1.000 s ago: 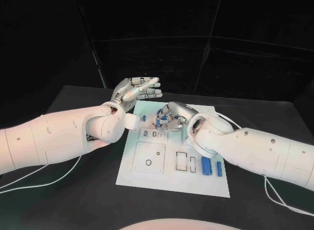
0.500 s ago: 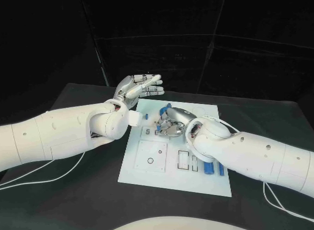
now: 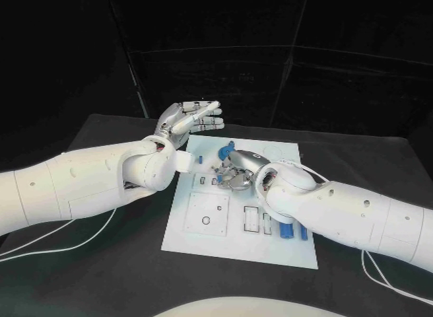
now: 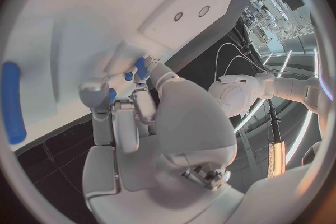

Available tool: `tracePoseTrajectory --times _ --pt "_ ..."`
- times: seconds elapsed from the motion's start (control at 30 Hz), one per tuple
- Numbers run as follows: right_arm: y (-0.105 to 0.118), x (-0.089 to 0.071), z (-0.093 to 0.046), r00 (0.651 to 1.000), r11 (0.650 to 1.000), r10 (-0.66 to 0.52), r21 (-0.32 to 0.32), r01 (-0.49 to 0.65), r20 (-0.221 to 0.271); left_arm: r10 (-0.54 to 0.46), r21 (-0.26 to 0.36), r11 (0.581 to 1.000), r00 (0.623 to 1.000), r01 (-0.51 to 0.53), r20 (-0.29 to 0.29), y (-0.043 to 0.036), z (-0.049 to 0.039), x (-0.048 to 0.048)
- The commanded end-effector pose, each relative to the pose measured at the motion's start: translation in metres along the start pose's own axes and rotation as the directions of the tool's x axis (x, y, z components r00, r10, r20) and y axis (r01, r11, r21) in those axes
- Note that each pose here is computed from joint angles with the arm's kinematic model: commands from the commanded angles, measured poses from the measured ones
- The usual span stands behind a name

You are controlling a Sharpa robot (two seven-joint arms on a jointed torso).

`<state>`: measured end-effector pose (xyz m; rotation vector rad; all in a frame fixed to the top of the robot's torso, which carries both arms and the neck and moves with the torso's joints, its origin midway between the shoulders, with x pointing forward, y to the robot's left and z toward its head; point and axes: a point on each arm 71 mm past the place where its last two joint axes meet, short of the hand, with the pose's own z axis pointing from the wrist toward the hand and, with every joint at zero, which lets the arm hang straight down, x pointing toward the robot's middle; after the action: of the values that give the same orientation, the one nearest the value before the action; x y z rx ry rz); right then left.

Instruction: Assemble the parts on the task board

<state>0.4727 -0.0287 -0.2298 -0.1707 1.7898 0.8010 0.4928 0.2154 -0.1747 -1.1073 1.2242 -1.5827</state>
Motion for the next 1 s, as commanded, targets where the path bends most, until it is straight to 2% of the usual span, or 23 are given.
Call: tracePoseTrajectory --times 0.03,0.53,1.0 --pt "-0.0011 0.0035 0.0003 0.999 1.000 -0.024 0.002 0.024 -0.034 -0.003 0.014 1.000 1.000 0.003 -0.003 -0.0017 0.0008 0.0008" --pt "-0.0057 0.0069 -0.0010 0.997 0.998 -0.050 0.025 0.052 -0.060 -0.005 0.011 1.000 1.000 0.005 -0.006 -0.0015 0.0007 0.0004" --pt "-0.0039 0.0081 -0.0018 0.996 0.998 -0.055 0.019 0.056 -0.066 -0.006 0.010 1.000 1.000 0.006 -0.006 -0.0015 0.0004 -0.0001"
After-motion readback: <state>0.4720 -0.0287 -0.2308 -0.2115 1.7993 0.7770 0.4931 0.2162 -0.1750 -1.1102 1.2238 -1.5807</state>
